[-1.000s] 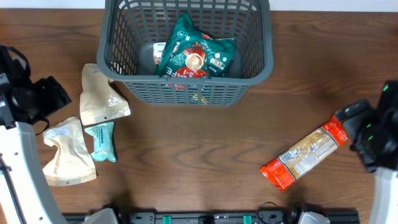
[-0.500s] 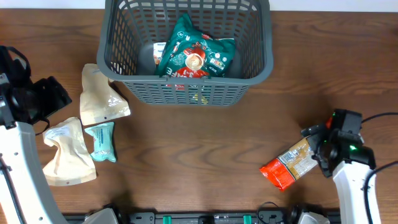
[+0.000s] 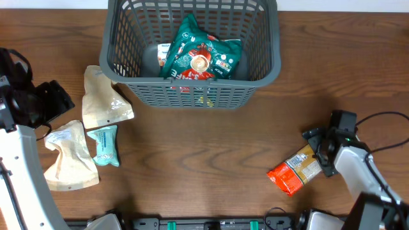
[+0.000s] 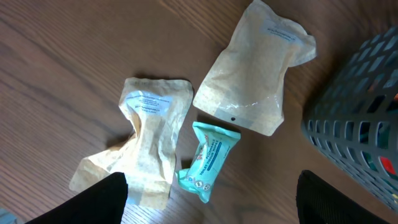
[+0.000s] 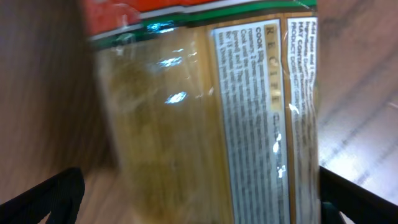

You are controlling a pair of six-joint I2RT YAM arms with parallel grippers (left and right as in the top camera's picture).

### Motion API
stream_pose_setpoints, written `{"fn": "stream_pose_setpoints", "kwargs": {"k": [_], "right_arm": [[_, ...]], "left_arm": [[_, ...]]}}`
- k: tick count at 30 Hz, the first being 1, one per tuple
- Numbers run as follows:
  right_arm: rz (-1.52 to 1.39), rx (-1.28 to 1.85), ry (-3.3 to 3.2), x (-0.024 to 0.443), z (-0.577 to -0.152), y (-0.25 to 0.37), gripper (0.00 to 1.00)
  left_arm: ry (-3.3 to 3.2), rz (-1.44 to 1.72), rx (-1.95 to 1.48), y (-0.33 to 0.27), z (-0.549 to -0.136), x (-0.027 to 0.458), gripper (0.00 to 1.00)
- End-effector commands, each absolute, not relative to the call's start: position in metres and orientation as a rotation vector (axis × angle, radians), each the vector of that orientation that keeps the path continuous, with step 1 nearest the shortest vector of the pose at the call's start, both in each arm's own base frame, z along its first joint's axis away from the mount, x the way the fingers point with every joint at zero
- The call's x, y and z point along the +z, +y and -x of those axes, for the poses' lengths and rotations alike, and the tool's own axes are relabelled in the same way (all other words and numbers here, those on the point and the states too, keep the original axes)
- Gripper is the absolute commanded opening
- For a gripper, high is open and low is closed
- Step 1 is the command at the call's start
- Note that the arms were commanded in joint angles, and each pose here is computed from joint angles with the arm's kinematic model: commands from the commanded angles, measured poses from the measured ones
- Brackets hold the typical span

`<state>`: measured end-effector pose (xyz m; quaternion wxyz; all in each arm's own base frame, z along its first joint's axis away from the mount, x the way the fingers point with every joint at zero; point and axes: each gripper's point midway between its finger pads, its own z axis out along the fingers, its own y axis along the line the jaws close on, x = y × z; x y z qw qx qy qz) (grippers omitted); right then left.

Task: Pack container
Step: 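Lift the spaghetti pack and carry it into the basket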

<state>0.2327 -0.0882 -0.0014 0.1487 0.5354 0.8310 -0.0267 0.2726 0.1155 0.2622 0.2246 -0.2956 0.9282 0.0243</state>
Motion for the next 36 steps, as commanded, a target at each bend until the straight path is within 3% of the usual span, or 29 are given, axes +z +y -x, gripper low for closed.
{"fn": "stream_pose_setpoints", "kwargs": {"k": [1,4,7,9,12,20,24,28,36], "right_arm": [[-1.58,-0.047,2.416,-0.016,-0.23,-0.083,0.99],[-1.585,-0.051,2.424,-0.022,-0.232,-0.084,0.89],[-1.587,-0.054,2.425,-0.025,-0.232,-0.084,0.44],[-1.586,-0.052,2.423,-0.025,-0.233,-0.084,0.31],[-1.585,-0.052,2.422,-0.025,-0.233,-0.084,0.01],[-1.496,0.04,2.428,-0.02,-0.251,-0.079,0.01],[-1.228,0.21,2.473,0.008,-0.291,-0.068,0.01],[-0.902,0.257,2.451,0.072,-0.339,-0.069,0.01],[-0.439,0.121,2.249,0.254,-0.407,-0.084,0.01]], "left_arm": [[2.557,0.789,0.072,0.115,-0.274,0.267,0.77],[2.558,0.79,0.072,0.115,-0.274,0.267,0.77],[2.559,0.79,0.072,0.115,-0.274,0.267,0.77],[2.559,0.79,0.072,0.115,-0.274,0.267,0.77],[2.558,0.79,0.072,0.115,-0.274,0.267,0.77],[2.558,0.79,0.072,0.115,-0.274,0.267,0.77],[2.559,0.79,0.072,0.115,-0.274,0.267,0.77],[2.559,0.79,0.072,0.115,-0.274,0.267,0.77],[2.559,0.79,0.072,0.115,-0.274,0.267,0.77]]}}
